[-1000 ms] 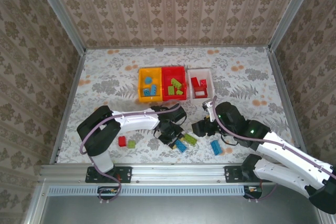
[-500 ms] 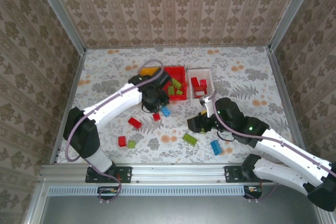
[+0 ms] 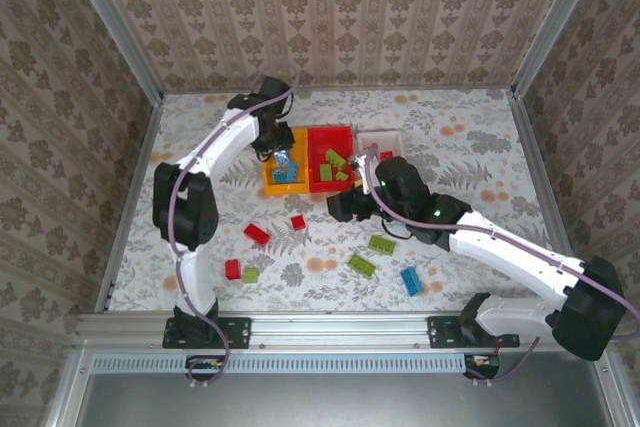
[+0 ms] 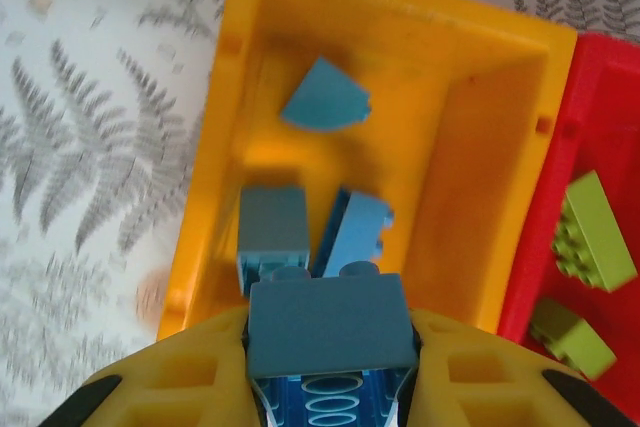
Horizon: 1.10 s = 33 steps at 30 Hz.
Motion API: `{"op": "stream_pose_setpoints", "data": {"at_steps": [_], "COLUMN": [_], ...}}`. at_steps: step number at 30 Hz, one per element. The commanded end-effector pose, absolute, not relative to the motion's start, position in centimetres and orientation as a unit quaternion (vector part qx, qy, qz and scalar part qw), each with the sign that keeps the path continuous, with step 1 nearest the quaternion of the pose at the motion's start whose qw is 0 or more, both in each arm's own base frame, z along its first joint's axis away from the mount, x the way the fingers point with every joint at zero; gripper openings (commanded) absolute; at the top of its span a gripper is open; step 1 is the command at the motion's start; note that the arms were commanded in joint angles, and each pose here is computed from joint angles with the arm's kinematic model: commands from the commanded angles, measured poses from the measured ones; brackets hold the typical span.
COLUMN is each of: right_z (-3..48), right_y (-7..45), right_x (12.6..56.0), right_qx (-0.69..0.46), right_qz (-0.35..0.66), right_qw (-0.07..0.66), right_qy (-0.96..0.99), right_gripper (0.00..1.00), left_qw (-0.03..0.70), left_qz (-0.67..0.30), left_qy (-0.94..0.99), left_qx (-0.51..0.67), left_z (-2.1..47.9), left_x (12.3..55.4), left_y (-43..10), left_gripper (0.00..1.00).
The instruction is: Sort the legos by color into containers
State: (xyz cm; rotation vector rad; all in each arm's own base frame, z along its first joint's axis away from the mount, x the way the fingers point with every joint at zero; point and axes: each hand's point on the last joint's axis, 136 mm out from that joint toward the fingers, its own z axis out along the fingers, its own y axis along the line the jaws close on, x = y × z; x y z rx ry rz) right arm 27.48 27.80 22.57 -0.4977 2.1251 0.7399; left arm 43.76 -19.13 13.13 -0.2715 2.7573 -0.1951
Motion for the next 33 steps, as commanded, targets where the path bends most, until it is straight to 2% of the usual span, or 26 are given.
{"op": "stream_pose_setpoints", "data": {"at_steps": [1, 11, 13, 15, 18, 21, 27, 33], "right_z": [24.1, 23.0, 22.8, 22.5, 22.1, 21.5, 19.7, 16.0], "right_y": [27.9, 26.8, 26.8, 26.6, 25.8, 24.8, 24.6, 29.7], "right_x": [29.1, 30.9, 31.1, 31.2, 31.1, 30.9, 29.6, 28.1], "right_qx": [-0.184, -0.149, -0.148, -0.146, -0.141, -0.140, -0.179, -0.268], "right_qz": [0.294, 0.287, 0.286, 0.281, 0.266, 0.248, 0.220, 0.196], "right_qw": [0.431, 0.423, 0.421, 0.417, 0.415, 0.412, 0.390, 0.339], "right_qy": [0.833, 0.847, 0.848, 0.852, 0.859, 0.866, 0.876, 0.880], "right_gripper": [0.78, 0.78, 0.78, 0.78, 0.79, 0.79, 0.78, 0.77], "left_qw": [0.212, 0.182, 0.176, 0.174, 0.179, 0.187, 0.213, 0.260], "left_qz": [-0.083, -0.102, -0.107, -0.111, -0.117, -0.125, -0.128, -0.118], "left_qy": [0.972, 0.977, 0.977, 0.977, 0.976, 0.973, 0.967, 0.956], "left_qx": [-0.048, -0.047, -0.046, -0.045, -0.046, -0.048, -0.055, -0.062], "left_z": [14.0, 10.9, 10.7, 10.8, 11.7, 13.1, 16.3, 20.1], "left_x": [46.7, 47.8, 47.6, 47.3, 46.8, 46.3, 44.7, 39.9], "left_y": [-20.0, -21.4, -21.6, -21.6, -21.7, -21.6, -20.8, -18.0], "left_gripper": [0.19, 0.19, 0.26, 0.38, 0.48, 0.53, 0.55, 0.55]}}
